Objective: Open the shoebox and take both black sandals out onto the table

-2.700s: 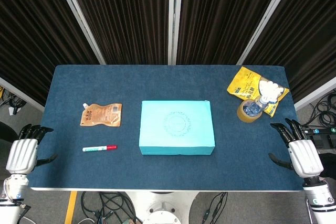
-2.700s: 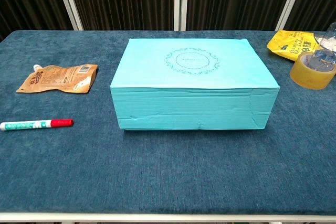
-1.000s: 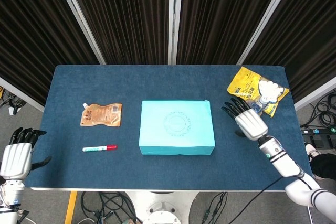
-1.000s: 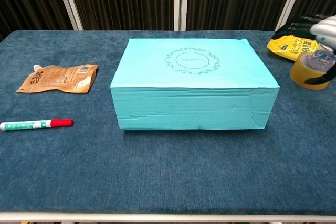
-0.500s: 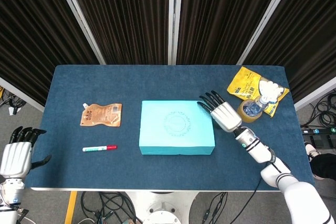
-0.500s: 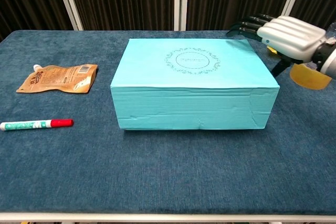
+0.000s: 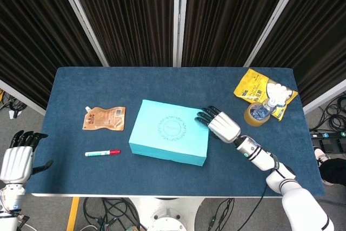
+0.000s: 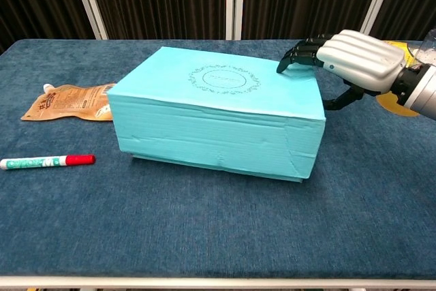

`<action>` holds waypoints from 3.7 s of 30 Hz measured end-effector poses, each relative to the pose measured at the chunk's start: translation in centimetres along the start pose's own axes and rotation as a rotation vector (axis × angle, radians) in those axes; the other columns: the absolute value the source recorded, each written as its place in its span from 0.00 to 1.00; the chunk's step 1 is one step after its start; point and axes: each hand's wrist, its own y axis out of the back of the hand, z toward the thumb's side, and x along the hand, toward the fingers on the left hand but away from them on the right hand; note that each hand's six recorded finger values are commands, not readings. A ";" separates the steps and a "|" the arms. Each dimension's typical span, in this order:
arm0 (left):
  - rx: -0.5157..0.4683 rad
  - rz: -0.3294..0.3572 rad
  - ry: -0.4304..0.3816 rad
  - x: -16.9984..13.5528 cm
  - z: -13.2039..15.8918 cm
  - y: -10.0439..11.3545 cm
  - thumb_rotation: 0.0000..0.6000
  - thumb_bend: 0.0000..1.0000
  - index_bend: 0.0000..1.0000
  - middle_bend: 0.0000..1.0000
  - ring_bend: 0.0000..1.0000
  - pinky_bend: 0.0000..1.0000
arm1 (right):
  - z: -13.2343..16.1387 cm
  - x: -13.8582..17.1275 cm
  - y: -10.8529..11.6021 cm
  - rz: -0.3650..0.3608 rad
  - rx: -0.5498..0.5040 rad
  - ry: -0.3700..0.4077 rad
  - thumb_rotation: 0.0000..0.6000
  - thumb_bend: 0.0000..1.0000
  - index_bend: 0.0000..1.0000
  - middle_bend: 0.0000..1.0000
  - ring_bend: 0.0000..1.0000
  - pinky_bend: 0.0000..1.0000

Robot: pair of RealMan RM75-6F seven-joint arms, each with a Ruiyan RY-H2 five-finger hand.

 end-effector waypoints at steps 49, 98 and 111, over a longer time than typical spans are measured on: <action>-0.002 -0.014 0.004 -0.2 0.0 0.0 1.00 0.11 0.27 0.25 0.16 0.11 | -5.3 -7.6 1.8 0.038 -1.376 -0.652 1.00 0.03 0.00 0.03 0.00 0.00; -0.026 -0.002 0.015 -0.7 -1.1 -0.2 1.00 0.11 0.27 0.25 0.16 0.11 | 8.8 -10.0 6.0 0.363 -0.353 -0.095 1.00 0.02 0.15 0.18 0.06 0.08; -0.025 -0.001 0.022 -0.7 -1.3 -0.2 1.00 0.11 0.27 0.25 0.16 0.11 | 11.0 -10.6 6.7 0.296 -0.051 0.106 1.00 0.03 0.24 0.18 0.00 0.00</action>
